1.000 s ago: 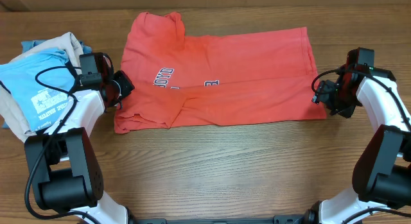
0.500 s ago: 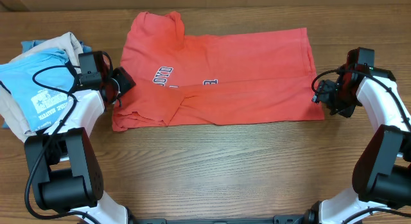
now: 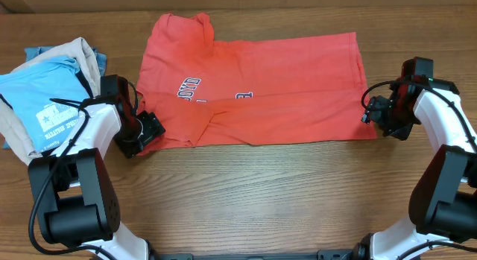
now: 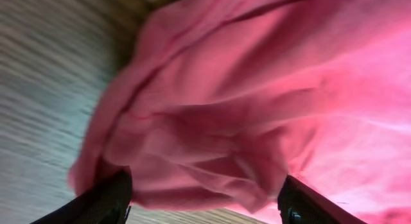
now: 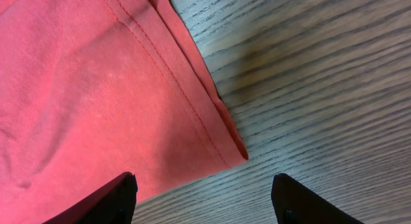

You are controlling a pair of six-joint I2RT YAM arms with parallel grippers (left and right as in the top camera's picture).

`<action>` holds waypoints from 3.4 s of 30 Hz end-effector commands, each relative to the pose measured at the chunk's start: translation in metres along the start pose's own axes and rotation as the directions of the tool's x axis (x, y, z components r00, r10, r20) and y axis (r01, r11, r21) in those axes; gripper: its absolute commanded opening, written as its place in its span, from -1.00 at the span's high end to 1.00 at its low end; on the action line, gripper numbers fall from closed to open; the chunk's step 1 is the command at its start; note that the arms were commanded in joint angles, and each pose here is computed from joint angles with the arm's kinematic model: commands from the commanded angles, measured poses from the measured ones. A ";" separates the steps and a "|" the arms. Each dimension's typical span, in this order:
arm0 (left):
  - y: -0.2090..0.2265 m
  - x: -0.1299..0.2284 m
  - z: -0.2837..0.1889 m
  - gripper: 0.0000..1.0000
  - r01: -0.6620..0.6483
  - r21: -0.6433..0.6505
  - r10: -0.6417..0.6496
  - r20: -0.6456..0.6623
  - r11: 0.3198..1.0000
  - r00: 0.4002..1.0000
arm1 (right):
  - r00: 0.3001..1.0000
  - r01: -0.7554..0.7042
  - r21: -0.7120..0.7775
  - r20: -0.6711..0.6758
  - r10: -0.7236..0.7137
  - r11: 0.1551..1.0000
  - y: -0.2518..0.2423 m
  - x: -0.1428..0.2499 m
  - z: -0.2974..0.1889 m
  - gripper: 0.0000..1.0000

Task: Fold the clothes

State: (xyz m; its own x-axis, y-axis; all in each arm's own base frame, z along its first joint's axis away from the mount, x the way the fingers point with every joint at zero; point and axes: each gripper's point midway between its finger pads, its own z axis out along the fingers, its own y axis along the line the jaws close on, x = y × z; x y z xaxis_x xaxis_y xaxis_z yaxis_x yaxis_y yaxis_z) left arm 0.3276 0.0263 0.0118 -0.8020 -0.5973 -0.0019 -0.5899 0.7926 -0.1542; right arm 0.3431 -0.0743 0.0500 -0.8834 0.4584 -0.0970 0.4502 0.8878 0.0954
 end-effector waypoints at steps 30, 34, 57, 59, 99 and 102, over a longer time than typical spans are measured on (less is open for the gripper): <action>0.022 -0.015 0.000 -0.56 -0.022 -0.124 0.036 0.112 0.992 0.993 | 0.999 -0.033 -0.052 -0.041 0.031 0.998 0.001 0.027 0.036 -0.02; 0.022 -0.015 0.000 -0.56 -0.022 -0.124 0.036 0.112 0.992 0.993 | 0.995 -0.100 0.030 -0.023 0.101 0.995 -0.013 0.025 0.036 -0.04; 0.024 -0.012 0.000 -0.58 -0.021 -0.131 0.034 0.100 0.991 0.994 | 0.994 -0.107 0.026 0.032 0.106 0.994 -0.012 0.008 0.046 0.14; 0.025 -0.011 0.000 -0.58 -0.021 -0.132 0.034 0.096 0.991 0.995 | 0.994 -0.108 0.036 0.003 0.108 0.993 -0.014 0.014 0.052 0.22; 0.070 0.050 -0.042 0.14 -0.036 -0.293 0.009 -0.091 0.955 0.996 | 0.870 -0.367 0.485 -0.122 0.477 0.794 -0.089 0.098 0.016 0.92; 0.055 0.037 -0.068 0.06 -0.057 -0.207 0.065 0.031 0.977 0.997 | 0.880 -0.400 0.440 -0.062 0.471 0.804 -0.086 0.089 0.000 0.89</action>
State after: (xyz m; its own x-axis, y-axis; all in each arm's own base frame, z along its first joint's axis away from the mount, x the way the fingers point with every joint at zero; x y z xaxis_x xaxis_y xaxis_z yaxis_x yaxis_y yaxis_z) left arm 0.2439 0.0622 0.0366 -0.8033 -0.5906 0.0770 -0.5722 0.8012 0.1753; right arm 0.2182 -0.1028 0.0121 -0.5802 0.8064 0.1142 0.7315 0.5776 -0.3624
